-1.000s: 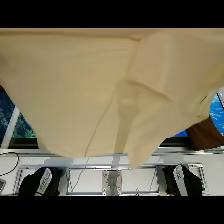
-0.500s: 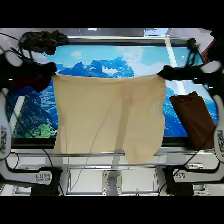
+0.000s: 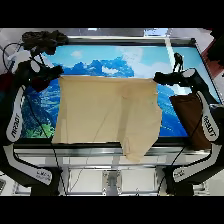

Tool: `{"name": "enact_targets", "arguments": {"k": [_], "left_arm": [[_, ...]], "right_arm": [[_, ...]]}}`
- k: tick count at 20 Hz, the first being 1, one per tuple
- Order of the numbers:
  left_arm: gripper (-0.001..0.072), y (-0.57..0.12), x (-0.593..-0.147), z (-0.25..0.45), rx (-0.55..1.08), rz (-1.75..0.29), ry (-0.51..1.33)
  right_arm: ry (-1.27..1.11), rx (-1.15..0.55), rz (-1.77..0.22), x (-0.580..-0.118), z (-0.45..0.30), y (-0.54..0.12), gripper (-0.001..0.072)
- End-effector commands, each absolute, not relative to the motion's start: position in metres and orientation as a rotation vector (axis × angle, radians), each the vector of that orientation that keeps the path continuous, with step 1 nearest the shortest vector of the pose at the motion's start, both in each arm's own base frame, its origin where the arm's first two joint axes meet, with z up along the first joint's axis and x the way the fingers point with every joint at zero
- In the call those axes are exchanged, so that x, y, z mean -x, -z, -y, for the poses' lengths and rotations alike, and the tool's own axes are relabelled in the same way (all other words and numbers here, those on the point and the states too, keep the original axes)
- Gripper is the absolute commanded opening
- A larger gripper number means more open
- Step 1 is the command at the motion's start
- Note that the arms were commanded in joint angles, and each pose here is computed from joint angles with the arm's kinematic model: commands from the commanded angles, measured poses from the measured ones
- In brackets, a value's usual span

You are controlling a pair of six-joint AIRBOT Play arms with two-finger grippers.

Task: Fold the shirts.

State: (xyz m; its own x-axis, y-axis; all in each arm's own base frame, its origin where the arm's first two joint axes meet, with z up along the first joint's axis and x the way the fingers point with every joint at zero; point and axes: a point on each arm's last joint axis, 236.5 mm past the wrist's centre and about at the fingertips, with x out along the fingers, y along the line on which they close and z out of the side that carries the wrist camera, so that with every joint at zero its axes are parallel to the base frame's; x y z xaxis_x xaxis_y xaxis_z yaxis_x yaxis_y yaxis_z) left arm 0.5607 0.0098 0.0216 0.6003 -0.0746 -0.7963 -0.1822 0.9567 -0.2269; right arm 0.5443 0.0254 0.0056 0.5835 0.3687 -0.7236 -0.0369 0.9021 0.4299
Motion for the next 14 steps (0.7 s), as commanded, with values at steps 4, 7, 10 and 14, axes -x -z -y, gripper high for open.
{"name": "enact_targets", "arguments": {"k": [4,7,10,14], "left_arm": [[0.0008,-0.019,-0.497,-0.001,0.171,-1.177,0.041],[0.0008,0.008,-0.471,0.021,0.175,-1.28,0.13],[0.0008,0.044,-0.451,0.024,0.165,-1.348,0.137],[0.0008,0.07,-0.442,0.016,0.141,-1.362,0.103]], "right_arm": [[-0.316,-0.23,-1.094,-0.479,-0.016,-0.04,0.0023],[-0.382,-0.226,-1.242,-0.445,-0.039,-0.013,0.0023],[-0.404,-0.184,-1.391,-0.407,-0.053,0.029,0.0023],[-0.328,-0.152,-1.509,-0.376,-0.04,0.068,0.0023]]}}
